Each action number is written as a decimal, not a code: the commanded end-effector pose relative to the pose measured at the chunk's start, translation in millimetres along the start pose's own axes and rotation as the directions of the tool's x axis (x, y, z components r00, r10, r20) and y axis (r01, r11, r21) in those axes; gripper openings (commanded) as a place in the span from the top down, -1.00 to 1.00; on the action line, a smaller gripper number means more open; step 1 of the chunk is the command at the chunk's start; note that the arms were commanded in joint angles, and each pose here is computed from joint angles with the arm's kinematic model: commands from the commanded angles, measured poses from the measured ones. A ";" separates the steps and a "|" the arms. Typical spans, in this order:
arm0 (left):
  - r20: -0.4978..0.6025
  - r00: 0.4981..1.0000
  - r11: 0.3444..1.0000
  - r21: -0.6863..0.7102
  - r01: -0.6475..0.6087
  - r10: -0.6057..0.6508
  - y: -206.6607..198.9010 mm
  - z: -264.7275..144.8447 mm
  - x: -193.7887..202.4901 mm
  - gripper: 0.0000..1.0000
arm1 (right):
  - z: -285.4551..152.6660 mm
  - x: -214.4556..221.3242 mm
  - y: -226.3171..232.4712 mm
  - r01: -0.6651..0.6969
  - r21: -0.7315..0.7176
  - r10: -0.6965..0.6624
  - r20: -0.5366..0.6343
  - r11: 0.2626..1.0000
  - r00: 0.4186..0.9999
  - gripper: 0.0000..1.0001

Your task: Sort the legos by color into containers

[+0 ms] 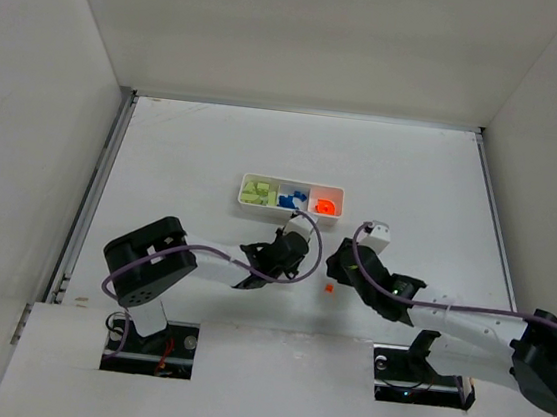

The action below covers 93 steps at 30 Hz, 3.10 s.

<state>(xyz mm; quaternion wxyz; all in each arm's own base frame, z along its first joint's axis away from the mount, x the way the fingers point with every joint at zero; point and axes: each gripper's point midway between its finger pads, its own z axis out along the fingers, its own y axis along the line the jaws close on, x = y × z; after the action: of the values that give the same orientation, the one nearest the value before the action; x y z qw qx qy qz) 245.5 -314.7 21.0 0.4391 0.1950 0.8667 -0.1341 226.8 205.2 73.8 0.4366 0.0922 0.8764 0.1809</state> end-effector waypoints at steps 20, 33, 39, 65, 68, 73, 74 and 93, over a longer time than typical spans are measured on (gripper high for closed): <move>0.213 0.922 0.944 0.133 0.302 -0.325 7.2 -29.0 -139.6 0.73 | -11.5 57.7 -2.4 0.090 0.097 -0.076 -0.143 0.991 0.987 0.13; 0.187 0.930 0.946 0.125 0.298 -0.318 -11.5 42.2 -166.7 0.67 | -18.0 61.6 -1.5 0.088 0.071 -0.077 -0.149 0.994 0.986 0.04; 0.177 0.941 0.956 0.098 0.275 -0.289 -11.2 54.4 -164.0 0.25 | -13.5 67.4 -3.7 0.117 0.090 -0.101 -0.165 0.989 0.981 0.11; 0.202 0.914 0.934 0.012 0.356 -0.351 55.8 -30.0 -106.3 0.15 | -17.8 98.5 -16.1 0.294 0.214 -0.238 -0.250 0.931 0.938 0.60; 0.204 0.912 0.932 0.004 0.362 -0.356 61.9 -33.9 -102.2 0.15 | -18.2 96.2 -13.8 0.294 0.213 -0.243 -0.237 0.932 0.941 0.65; 0.210 0.910 0.931 0.011 0.364 -0.358 63.1 -40.2 -101.5 0.15 | -25.6 74.0 0.7 0.245 0.174 -0.216 -0.170 0.954 0.961 0.66; 0.210 0.910 0.932 0.012 0.363 -0.357 62.8 -41.2 -101.3 0.15 | -27.9 69.4 4.6 0.237 0.158 -0.213 -0.159 0.958 0.964 0.65; 0.107 0.933 0.939 0.078 0.336 -0.343 14.4 -63.0 -49.6 0.10 | 33.7 -120.4 73.7 0.111 -0.076 -0.100 0.142 0.991 0.985 0.66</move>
<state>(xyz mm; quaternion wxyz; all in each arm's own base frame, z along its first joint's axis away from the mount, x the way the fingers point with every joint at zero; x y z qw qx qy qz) 238.4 -284.8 100.3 0.4538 0.0600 0.8553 -0.2426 297.1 217.6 137.9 0.4724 0.0708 0.8671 0.1412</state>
